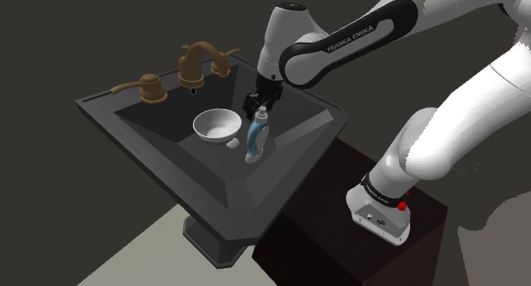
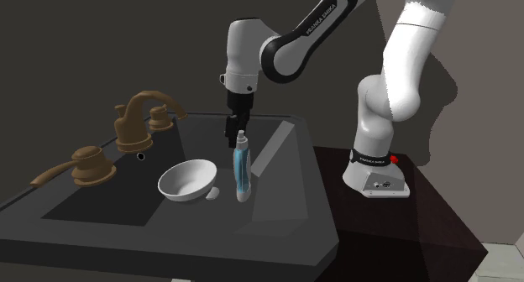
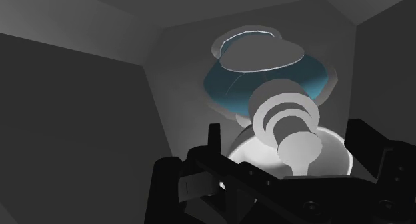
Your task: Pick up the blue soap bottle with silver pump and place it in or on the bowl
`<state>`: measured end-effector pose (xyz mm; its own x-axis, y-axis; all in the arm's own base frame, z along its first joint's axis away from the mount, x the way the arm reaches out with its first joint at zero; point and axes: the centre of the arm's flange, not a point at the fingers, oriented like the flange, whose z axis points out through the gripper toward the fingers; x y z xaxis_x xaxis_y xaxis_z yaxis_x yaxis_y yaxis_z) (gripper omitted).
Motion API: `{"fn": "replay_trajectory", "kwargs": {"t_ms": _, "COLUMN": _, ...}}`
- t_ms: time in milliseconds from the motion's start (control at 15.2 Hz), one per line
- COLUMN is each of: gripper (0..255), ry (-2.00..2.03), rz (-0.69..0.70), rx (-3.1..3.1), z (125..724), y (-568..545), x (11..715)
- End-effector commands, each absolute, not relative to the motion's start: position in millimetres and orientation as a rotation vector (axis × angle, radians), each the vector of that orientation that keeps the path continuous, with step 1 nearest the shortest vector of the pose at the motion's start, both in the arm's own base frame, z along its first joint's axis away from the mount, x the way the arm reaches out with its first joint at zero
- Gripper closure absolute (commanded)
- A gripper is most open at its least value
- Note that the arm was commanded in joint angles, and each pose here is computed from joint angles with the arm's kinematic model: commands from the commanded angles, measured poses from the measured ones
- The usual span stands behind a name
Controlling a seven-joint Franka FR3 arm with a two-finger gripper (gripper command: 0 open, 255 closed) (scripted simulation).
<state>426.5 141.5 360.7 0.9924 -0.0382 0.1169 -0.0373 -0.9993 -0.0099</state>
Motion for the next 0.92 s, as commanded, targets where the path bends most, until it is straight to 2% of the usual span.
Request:
{"fn": "replay_trajectory", "kwargs": {"t_ms": 0, "gripper": 0, "ry": 0.059, "rz": -0.184, "rx": -3.128, "z": 361, "y": 141, "x": 426}}
{"fn": "replay_trajectory", "kwargs": {"t_ms": 66, "gripper": 255, "ry": 0.059, "rz": -0.184, "rx": -3.128, "z": 361, "y": 141, "x": 426}}
{"fn": "replay_trajectory", "kwargs": {"t_ms": 858, "gripper": 255, "ry": 0.059, "rz": -0.184, "rx": -3.128, "z": 376, "y": 141, "x": 427}}
